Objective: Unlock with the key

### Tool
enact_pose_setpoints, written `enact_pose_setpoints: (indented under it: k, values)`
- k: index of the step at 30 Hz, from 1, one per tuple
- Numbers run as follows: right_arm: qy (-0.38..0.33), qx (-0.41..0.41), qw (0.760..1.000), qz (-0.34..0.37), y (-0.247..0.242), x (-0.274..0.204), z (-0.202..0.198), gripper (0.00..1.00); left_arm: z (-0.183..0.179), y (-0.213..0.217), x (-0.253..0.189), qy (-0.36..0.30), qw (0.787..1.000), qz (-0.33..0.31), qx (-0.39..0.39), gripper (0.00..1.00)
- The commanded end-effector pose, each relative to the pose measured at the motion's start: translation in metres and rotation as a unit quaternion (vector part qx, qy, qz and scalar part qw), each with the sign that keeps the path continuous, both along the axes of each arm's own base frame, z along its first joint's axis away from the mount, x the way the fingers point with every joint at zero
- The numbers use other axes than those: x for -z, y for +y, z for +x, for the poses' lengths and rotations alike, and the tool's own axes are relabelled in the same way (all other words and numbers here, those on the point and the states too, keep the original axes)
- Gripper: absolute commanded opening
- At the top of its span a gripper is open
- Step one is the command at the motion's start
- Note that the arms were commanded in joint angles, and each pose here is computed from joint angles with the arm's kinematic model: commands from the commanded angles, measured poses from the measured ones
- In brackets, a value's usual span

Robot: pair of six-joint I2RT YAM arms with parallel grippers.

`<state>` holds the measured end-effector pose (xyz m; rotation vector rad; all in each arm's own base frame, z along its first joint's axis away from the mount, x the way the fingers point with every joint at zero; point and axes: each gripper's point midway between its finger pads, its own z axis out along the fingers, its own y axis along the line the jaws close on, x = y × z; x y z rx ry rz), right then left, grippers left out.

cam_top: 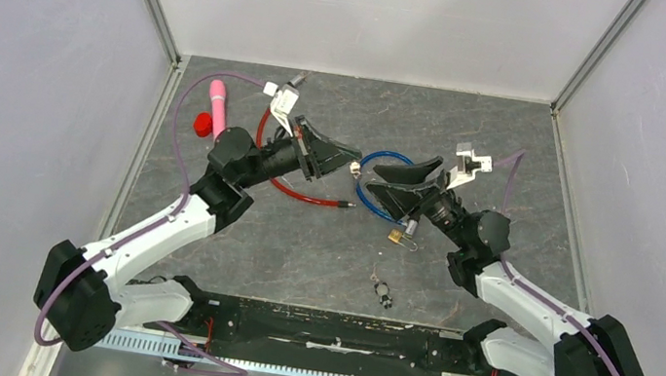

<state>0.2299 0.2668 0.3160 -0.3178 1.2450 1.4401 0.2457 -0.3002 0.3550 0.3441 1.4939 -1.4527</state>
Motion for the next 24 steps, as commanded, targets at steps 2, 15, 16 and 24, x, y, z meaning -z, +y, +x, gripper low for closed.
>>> enact_pose_setpoints:
  k: [2, 15, 16, 24]
  values:
    - [-0.089, -0.02, 0.994, 0.064, -0.012, -0.061, -0.012, 0.67, -0.021, -0.013, -0.054, -0.108, 0.992, -0.059, 0.041, 0.02]
    - [-0.114, -0.007, 0.993, 0.004, -0.016, -0.073, -0.002, 0.49, -0.005, -0.017, -0.078, -0.149, 0.98, -0.127, 0.019, 0.02]
    - [-0.114, -0.008, 0.993, 0.004, -0.015, -0.073, -0.001, 0.46, -0.006, -0.019, -0.079, -0.149, 0.98, -0.131, 0.024, 0.02]
    - [-0.118, -0.013, 0.993, 0.01, -0.013, -0.079, 0.001, 0.38, -0.015, -0.03, -0.084, -0.152, 0.977, -0.142, 0.047, 0.02]
